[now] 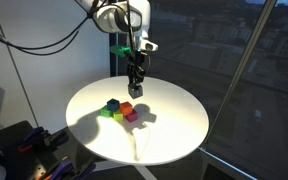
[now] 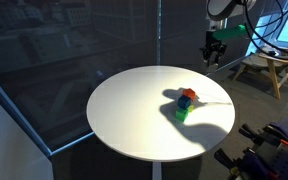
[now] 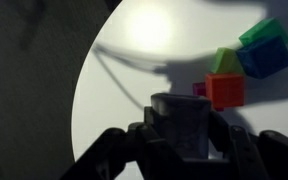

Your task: Remove the gray block from the stack and place it on the table

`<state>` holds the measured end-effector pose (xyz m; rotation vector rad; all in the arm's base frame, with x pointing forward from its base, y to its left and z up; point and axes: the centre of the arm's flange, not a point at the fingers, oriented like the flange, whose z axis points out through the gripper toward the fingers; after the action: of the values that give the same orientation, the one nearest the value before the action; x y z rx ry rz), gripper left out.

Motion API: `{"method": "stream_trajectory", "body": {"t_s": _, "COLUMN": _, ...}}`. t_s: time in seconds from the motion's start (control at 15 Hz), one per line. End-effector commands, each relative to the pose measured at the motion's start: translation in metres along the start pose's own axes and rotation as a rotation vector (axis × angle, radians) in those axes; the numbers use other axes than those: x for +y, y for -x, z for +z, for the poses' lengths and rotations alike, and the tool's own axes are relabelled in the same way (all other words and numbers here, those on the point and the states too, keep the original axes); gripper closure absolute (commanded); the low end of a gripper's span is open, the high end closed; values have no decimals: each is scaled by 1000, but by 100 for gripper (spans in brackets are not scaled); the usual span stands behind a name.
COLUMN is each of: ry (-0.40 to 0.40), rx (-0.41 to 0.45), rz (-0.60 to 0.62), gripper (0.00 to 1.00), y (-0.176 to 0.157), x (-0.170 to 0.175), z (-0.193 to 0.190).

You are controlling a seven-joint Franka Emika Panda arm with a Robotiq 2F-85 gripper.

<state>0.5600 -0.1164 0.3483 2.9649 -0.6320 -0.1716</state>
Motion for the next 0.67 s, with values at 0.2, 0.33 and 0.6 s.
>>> {"method": "stream_trajectory", "body": {"t_s": 0.2, "ry": 5, "rx": -53, "rz": 34, "gripper": 71, "y": -10, "x": 21, "z": 34}}
{"method": "stream_trajectory", "body": {"t_s": 0.33, "ry": 14, "rx": -70, "rz": 43, "gripper": 71, "y": -13, "x": 25, "z": 46}}
{"method": "stream_trajectory", "body": {"t_s": 0.6, "ry": 27, "rx": -103, "rz": 55, "gripper": 71, "y": -14, "x": 29, "z": 61}}
